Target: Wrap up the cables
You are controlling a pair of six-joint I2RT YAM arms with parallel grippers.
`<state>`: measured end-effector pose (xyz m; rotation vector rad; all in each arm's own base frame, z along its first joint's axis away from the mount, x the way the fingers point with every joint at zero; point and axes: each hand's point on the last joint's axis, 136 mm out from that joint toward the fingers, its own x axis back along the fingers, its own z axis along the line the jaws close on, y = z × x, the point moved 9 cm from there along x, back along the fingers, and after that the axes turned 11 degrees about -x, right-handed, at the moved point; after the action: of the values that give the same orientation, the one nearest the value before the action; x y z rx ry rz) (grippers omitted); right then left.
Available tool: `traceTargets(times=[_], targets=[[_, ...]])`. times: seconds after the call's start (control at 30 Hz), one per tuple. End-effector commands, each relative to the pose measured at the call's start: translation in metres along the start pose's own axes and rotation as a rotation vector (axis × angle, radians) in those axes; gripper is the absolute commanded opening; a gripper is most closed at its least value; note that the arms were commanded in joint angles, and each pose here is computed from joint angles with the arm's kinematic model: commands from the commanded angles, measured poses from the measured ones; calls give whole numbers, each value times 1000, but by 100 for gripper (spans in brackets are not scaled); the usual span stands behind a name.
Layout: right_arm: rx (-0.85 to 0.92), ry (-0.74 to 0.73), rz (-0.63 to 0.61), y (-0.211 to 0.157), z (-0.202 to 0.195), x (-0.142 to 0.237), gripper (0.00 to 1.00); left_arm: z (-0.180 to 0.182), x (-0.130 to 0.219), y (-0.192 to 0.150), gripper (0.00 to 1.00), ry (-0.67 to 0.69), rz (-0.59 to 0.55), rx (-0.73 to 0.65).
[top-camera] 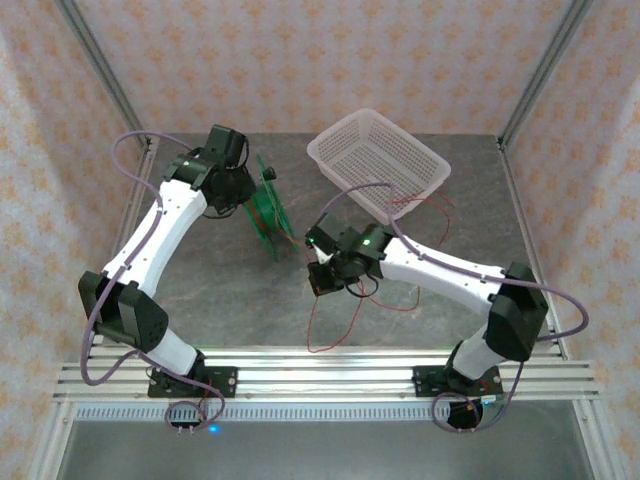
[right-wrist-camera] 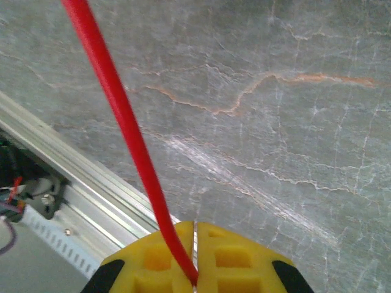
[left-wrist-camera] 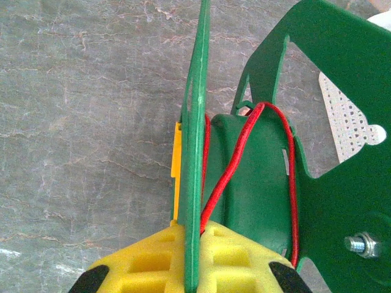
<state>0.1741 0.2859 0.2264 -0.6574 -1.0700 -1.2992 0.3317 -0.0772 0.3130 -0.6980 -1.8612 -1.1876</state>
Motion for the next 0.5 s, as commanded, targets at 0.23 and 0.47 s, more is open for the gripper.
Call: traceTargets(times=[0.23, 0.47], targets=[[184, 74, 23, -15, 59, 10, 0, 2, 4, 21, 0, -15, -135, 103], [188, 113, 53, -13, 68, 0, 0, -3, 2, 21, 0, -18, -131, 87]])
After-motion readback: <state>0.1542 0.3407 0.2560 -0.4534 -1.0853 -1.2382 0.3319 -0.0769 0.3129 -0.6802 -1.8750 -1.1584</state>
